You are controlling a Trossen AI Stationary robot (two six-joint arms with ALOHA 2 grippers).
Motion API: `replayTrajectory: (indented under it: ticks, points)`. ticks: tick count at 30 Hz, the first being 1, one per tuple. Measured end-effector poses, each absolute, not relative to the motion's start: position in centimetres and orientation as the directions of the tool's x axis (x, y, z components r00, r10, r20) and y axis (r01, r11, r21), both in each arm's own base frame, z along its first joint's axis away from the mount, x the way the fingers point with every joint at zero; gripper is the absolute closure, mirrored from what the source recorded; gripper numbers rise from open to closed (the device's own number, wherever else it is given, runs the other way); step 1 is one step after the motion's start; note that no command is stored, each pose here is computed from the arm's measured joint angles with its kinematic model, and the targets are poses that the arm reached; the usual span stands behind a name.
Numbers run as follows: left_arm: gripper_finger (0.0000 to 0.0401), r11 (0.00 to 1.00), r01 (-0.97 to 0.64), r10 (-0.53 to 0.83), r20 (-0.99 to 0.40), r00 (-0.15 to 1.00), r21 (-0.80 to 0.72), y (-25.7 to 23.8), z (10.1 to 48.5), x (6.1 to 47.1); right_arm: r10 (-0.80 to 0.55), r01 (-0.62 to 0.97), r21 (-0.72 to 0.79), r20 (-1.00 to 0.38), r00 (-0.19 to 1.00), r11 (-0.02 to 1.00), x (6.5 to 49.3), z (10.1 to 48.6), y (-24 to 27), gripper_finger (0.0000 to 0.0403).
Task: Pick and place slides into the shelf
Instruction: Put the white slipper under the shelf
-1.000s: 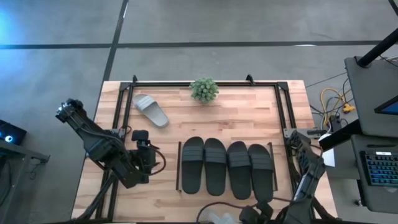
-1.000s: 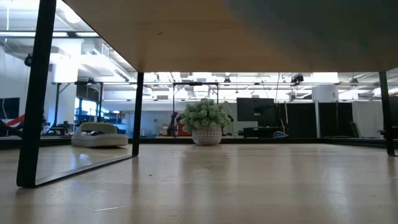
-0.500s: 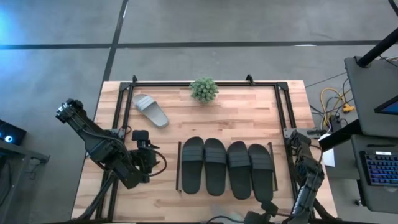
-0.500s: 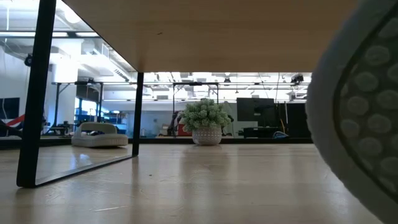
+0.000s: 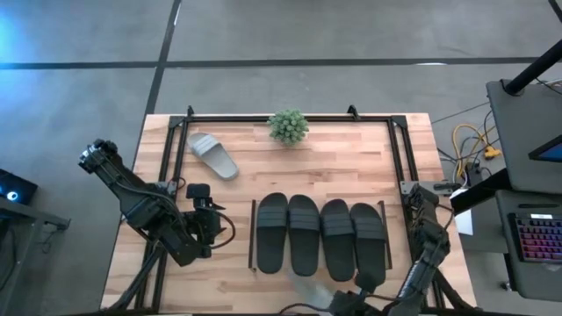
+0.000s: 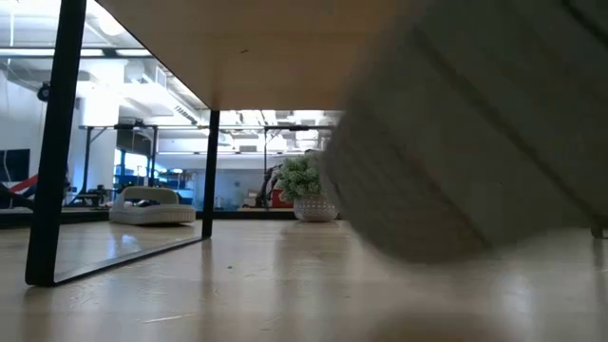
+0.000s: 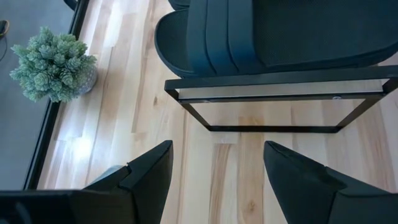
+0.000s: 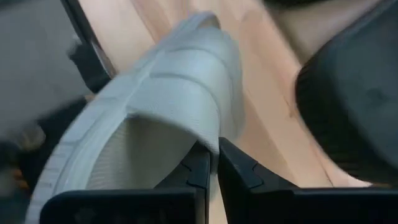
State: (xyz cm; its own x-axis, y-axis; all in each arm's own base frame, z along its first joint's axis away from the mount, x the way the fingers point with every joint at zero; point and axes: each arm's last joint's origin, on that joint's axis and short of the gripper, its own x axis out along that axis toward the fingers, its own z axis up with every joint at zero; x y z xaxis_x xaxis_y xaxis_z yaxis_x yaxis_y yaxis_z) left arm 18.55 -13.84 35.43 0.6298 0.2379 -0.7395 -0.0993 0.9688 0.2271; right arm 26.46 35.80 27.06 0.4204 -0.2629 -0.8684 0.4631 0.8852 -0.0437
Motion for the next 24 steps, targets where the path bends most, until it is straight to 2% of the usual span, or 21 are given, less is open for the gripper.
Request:
replayTrajectory:
  ticks: [12,21,24]
  points:
    - [0.0166,0.97,-0.118,0.238,-0.741,0.628,0.211,-13.8,35.4,18.5,-0.325,0.412,-0.155,-0.864,0.385,0.898,27.1,23.6,36.8,0.039]
    - [0.0166,0.97,-0.118,0.239,-0.742,0.626,0.213,-13.8,35.4,18.5,-0.321,0.396,-0.163,-0.87,0.375,0.904,27.1,23.3,36.9,0.0388]
    - [0.0166,0.969,-0.118,0.241,-0.743,0.625,0.215,-13.8,35.3,18.5,-0.309,0.397,-0.155,-0.88,0.36,0.905,27.1,23.3,36.9,0.0369]
